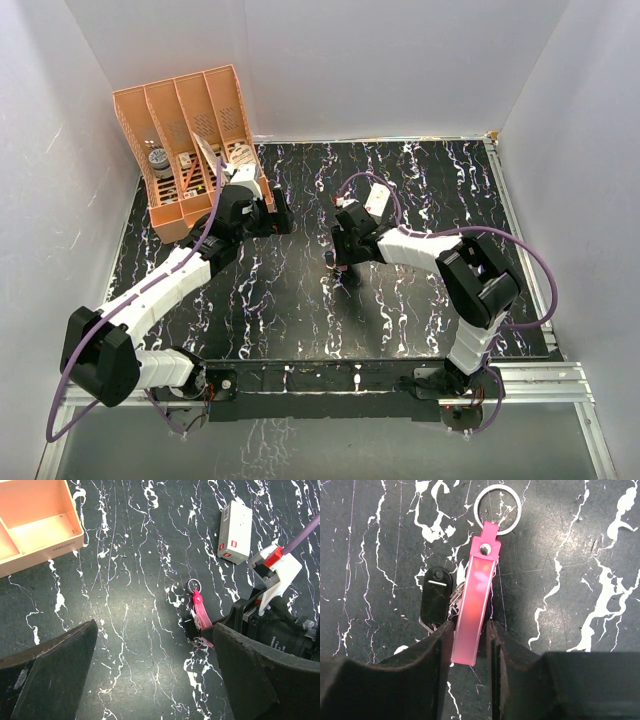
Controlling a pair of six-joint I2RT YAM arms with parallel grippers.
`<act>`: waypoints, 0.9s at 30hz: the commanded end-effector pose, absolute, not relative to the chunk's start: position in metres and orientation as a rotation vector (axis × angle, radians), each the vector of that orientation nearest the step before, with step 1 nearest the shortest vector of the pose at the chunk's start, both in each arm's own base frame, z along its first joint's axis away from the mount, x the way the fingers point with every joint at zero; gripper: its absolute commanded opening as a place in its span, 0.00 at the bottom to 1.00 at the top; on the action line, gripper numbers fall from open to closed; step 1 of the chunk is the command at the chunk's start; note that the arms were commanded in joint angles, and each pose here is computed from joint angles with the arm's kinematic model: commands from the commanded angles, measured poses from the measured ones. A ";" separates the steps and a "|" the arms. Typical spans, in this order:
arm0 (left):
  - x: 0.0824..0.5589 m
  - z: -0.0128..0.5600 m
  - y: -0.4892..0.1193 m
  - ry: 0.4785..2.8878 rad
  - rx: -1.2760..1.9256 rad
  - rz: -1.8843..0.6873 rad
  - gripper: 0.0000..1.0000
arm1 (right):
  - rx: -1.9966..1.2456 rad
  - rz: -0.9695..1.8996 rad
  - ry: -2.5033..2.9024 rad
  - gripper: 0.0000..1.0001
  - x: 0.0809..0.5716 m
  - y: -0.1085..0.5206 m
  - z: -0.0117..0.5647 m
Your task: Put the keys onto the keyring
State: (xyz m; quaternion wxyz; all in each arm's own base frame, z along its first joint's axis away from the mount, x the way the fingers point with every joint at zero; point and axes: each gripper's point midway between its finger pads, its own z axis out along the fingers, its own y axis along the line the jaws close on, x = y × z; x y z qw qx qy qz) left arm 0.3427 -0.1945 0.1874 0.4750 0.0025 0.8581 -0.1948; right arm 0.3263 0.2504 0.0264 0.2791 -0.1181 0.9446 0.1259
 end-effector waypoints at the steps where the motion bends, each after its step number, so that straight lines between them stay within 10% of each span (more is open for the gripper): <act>1: 0.342 0.209 -0.194 2.044 0.009 -0.482 0.99 | -0.295 0.333 2.540 0.26 0.326 0.250 0.023; 27: 0.342 0.208 -0.227 1.933 0.312 -0.572 0.95 | -0.399 0.455 2.107 0.18 0.334 0.248 0.227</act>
